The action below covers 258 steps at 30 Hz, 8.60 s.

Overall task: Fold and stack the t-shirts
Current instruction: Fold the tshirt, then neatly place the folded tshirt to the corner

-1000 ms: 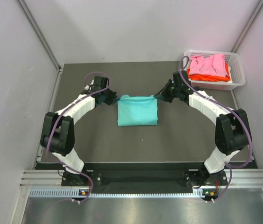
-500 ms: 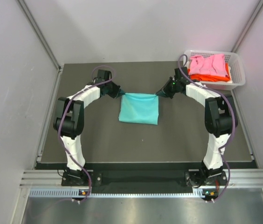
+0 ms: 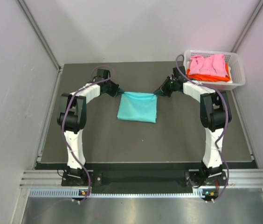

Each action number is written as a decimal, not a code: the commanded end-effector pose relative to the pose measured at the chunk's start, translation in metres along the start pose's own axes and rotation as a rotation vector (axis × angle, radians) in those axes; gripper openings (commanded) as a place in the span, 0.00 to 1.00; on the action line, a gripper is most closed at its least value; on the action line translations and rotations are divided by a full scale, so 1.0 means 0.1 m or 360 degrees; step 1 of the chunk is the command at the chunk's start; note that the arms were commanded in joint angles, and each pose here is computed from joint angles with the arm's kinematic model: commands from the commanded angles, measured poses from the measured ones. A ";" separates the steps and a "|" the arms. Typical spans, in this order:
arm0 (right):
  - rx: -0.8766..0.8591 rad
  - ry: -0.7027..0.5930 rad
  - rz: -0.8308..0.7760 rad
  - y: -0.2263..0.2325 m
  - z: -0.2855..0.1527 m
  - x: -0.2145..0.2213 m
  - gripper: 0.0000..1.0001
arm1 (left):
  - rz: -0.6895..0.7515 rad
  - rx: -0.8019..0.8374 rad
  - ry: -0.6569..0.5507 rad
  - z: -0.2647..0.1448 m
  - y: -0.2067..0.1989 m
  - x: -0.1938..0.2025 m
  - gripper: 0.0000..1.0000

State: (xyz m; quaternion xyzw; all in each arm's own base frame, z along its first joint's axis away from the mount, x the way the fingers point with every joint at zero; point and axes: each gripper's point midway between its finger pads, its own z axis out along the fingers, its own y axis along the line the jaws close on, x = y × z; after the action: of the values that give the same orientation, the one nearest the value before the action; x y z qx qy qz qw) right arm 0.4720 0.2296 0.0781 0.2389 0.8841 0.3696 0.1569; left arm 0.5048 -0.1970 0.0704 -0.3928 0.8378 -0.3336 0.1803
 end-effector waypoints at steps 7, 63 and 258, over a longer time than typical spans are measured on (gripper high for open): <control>-0.0101 -0.0051 0.0020 0.00 0.08 -0.39 0.19 | 0.0198 0.0043 -0.0047 0.09 -0.17 -0.26 0.13; -0.0454 -0.0157 -0.0819 0.62 -0.52 0.09 0.20 | 0.0891 0.0812 0.0350 -0.83 -0.61 0.62 0.39; 0.0435 0.0443 -0.1131 -0.74 -1.12 1.44 0.55 | 0.1733 -0.1045 -0.1237 -1.00 0.51 -3.87 0.00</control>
State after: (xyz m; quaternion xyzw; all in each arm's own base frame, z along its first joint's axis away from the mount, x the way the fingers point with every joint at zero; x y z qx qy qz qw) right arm 0.2710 0.1960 0.0783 -0.1133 0.9668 0.1980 0.1154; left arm 0.6306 0.1548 0.0755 -0.0319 0.8945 0.2038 0.3965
